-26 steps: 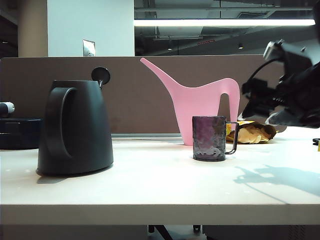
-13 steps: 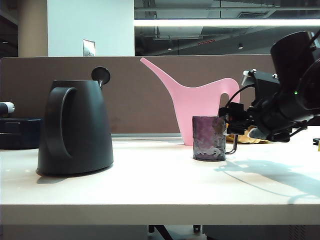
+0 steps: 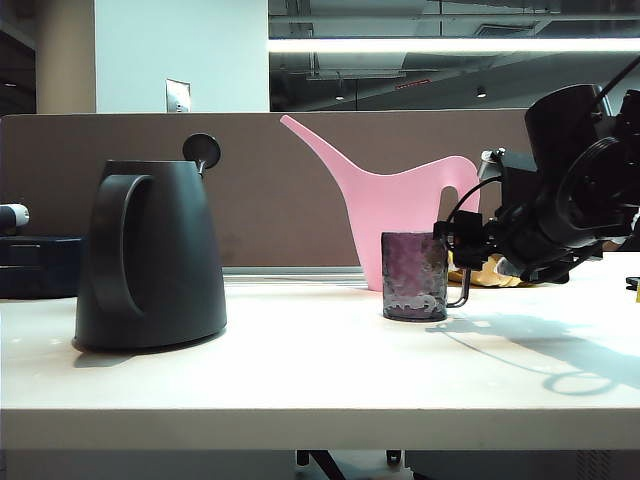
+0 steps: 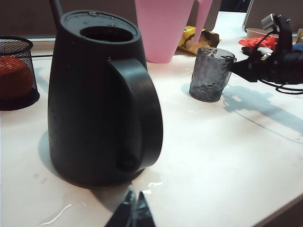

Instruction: Pour the water from the cup into the kettle.

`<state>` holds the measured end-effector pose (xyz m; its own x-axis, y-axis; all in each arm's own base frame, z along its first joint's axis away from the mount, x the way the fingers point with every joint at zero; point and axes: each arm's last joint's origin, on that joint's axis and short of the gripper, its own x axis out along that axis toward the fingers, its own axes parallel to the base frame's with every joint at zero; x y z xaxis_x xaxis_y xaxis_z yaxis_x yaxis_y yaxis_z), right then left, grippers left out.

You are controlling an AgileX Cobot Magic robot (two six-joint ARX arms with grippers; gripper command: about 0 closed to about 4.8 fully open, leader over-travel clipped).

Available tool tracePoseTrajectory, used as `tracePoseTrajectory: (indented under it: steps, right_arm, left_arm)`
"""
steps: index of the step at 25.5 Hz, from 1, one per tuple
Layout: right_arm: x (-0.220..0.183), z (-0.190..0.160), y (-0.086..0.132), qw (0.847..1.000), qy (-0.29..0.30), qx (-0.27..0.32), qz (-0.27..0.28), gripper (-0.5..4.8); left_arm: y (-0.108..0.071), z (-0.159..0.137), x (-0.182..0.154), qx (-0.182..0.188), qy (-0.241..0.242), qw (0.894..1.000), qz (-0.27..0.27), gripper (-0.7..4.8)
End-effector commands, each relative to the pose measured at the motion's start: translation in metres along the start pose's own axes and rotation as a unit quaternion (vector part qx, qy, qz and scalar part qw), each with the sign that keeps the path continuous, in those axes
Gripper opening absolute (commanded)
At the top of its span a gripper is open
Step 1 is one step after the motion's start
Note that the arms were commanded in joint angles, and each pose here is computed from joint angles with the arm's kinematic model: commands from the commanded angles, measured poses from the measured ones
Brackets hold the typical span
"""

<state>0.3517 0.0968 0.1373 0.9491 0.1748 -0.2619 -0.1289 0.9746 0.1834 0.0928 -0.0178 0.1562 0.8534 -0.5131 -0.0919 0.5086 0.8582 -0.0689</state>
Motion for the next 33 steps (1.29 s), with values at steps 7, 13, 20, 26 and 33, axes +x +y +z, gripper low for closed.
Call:
tracePoseTrajectory:
  steps: [7,13,20,26,33]
  right_arm:
    - [0.036,0.004,0.005,1.000,0.004,-0.002,0.008,2.63]
    - [0.046,0.002,0.005,1.000,0.003,-0.004,0.007,0.18]
    - [0.039,0.021,0.009,0.999,-0.016,-0.034,0.015,-0.08]
    - [0.005,0.078,0.019,0.997,-0.029,-0.073,0.027,-0.08]
    - [-0.024,0.147,0.057,0.993,-0.019,-0.099,0.059,-0.08]
  left_arm:
    - [0.000,0.002,0.000,0.006,-0.007,1.000,0.000,-0.05]
    - [0.000,0.002,0.000,0.006,-0.007,1.000,0.002,-0.05]
    - [0.000,0.002,0.000,0.006,-0.006,1.000,0.003,-0.05]
    - [0.000,0.002,0.000,0.005,-0.006,1.000,0.003,-0.05]
    - [0.000,0.002,0.000,0.005,-0.006,1.000,0.003,-0.05]
